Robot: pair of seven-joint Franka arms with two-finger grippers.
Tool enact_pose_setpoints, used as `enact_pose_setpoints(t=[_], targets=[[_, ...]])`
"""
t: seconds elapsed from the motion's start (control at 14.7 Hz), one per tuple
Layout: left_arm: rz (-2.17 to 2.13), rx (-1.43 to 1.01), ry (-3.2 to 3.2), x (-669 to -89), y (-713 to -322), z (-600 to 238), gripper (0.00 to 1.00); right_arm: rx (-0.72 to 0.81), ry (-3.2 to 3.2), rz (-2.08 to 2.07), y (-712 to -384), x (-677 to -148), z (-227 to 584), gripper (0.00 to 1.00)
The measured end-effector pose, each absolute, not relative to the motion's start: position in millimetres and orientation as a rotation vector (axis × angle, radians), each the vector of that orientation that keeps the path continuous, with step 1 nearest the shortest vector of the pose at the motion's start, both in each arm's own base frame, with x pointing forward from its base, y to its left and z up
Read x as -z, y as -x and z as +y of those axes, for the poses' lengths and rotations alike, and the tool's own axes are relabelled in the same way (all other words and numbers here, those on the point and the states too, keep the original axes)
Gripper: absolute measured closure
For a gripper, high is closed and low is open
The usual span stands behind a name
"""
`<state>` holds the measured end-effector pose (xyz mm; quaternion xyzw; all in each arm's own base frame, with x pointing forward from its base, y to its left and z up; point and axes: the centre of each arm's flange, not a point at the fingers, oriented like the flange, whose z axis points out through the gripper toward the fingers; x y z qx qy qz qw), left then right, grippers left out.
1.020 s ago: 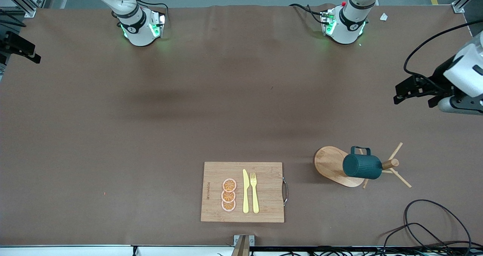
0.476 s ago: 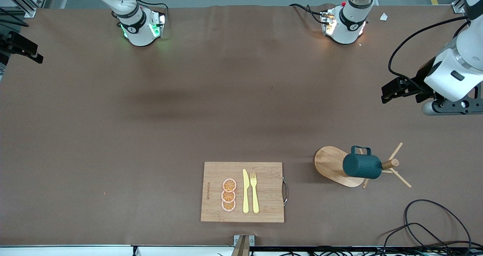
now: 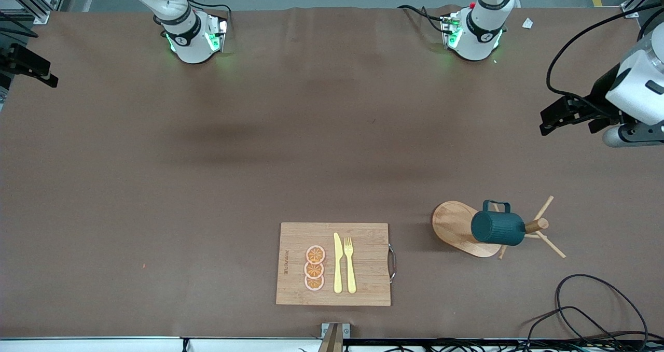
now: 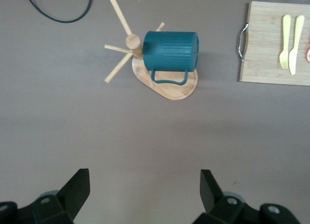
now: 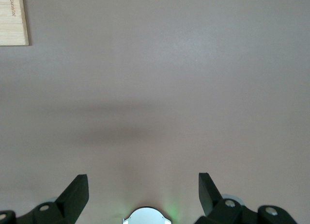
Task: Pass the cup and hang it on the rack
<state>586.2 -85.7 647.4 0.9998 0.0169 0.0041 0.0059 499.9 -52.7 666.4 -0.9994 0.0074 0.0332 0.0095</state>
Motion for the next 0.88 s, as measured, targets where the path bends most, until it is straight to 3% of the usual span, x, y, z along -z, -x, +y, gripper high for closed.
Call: enact_pose_setpoints(t=[0.88], targets=[[0.012, 0.049, -3.145, -631.2, -568.1, -65.2, 0.0, -0.107, 3.12, 0.027, -499.8, -665.3, -54.1, 0.0]])
